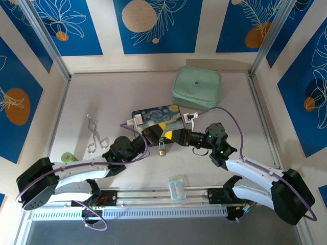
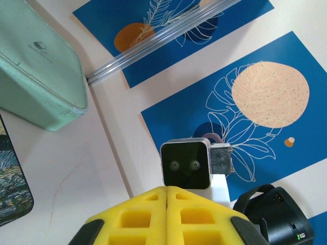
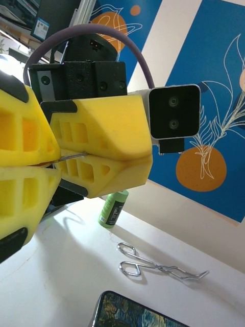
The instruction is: Unlock a padlock with a key
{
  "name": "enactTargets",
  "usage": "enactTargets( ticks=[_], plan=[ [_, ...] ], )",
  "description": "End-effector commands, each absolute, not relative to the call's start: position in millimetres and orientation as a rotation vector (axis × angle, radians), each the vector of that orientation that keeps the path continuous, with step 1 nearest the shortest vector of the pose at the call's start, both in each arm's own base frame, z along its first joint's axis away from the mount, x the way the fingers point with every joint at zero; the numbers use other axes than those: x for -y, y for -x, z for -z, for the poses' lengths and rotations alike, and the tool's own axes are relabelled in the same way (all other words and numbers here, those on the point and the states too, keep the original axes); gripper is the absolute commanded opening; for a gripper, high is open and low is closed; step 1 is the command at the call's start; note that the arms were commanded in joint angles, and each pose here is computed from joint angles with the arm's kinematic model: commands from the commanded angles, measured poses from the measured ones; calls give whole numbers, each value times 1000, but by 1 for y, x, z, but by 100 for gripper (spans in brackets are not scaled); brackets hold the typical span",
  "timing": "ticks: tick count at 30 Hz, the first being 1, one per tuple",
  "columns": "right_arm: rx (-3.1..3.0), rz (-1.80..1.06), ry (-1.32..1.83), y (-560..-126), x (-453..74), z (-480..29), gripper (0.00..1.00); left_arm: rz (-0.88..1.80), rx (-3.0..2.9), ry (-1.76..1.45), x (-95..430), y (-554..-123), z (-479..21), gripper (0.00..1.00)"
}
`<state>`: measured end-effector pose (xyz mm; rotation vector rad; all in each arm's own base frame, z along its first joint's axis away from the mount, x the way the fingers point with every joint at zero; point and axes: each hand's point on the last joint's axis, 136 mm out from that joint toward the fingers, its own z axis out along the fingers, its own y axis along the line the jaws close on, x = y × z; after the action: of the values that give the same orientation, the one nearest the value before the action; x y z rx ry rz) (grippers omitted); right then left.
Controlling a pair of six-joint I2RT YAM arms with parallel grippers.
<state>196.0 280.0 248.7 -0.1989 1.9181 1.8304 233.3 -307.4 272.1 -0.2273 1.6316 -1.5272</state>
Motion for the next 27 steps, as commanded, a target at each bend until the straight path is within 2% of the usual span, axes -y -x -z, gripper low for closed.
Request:
enactTargets(
  ticks=[1,4,7,9,12,13,23,27],
  plan=[
    [-1903,-1802,162,-204,-274,-247,0,1525,-1602,262,304,-239,-276,13],
    [-1911,-1796,150,-205,-273,-246,0,1528,-1604,276,303,-239,-272,17],
    [-1923,-1791,144,-205,-273,-243,0,1525,-1600,281,301,-240,-272,32],
    [-1935,-1785,137,-205,-272,-240,0,1505,-1605,285,298,-240,-271,52],
    [-1964,-1769,122,-206,-270,-235,0,1456,-1635,288,293,-241,-266,93],
    [-1973,-1761,114,-206,-269,-232,0,1434,-1650,287,292,-241,-265,99],
    [-2113,-1669,62,-208,-261,-199,0,1085,-1969,208,274,-237,-230,99],
    [-2218,-1592,53,-205,-255,-175,0,1072,-1998,222,267,-233,-216,99]
  ],
)
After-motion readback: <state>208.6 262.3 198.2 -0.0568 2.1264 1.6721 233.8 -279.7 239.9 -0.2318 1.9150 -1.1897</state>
